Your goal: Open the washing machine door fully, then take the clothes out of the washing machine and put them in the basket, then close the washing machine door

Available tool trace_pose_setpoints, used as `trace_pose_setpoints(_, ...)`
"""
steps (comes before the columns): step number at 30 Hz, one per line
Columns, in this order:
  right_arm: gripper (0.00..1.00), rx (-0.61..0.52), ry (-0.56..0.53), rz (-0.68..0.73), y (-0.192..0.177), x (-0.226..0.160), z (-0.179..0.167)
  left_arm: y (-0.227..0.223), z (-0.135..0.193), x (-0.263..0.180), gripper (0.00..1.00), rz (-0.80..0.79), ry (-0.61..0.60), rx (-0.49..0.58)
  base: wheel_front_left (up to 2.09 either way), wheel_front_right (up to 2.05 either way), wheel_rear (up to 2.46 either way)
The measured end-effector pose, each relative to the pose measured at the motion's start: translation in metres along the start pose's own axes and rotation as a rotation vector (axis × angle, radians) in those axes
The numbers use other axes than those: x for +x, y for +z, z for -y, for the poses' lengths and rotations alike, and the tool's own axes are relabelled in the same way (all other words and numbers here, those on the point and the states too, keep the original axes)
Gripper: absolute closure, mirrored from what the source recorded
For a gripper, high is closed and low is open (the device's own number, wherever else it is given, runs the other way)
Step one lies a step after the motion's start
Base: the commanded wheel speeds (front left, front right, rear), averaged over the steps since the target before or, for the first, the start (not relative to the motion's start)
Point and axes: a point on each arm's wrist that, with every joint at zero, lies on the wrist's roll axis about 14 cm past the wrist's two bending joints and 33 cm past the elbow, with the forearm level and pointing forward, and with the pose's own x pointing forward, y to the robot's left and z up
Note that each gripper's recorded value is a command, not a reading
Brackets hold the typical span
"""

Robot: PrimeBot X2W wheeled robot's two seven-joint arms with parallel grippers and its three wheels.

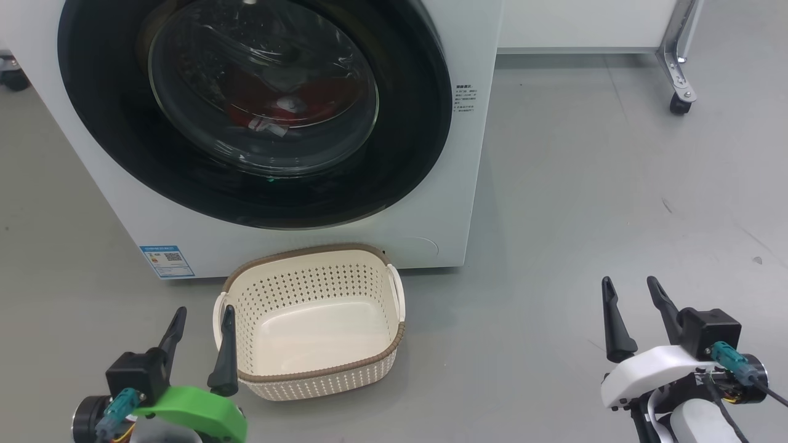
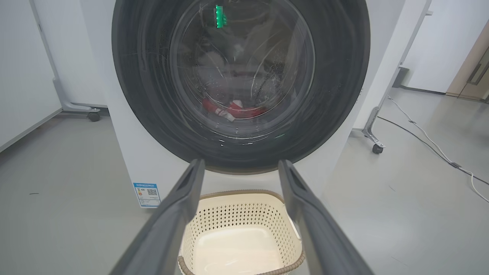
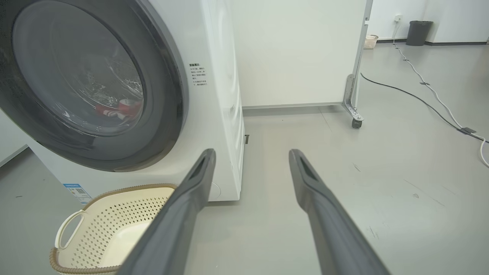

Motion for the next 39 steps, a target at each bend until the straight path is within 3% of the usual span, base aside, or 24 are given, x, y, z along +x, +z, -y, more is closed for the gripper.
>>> trace_pose_setpoints(12, 0.00, -0.097, 0.015, 0.028, 0.0018, 0.0003, -0.0069, 0.0018, 0.0038, 0.0017, 0.00, 0.025, -0.014, 0.125, 0.00, 0.00, 0.00)
trace_pose_setpoints(39, 0.00, -0.084, -0.014, 0.031, 0.0014, 0.0034, -0.0023, -0.0007, -0.0052, 0.0039, 0.00, 0.015, 0.017, 0.129, 0.00, 0.00, 0.00)
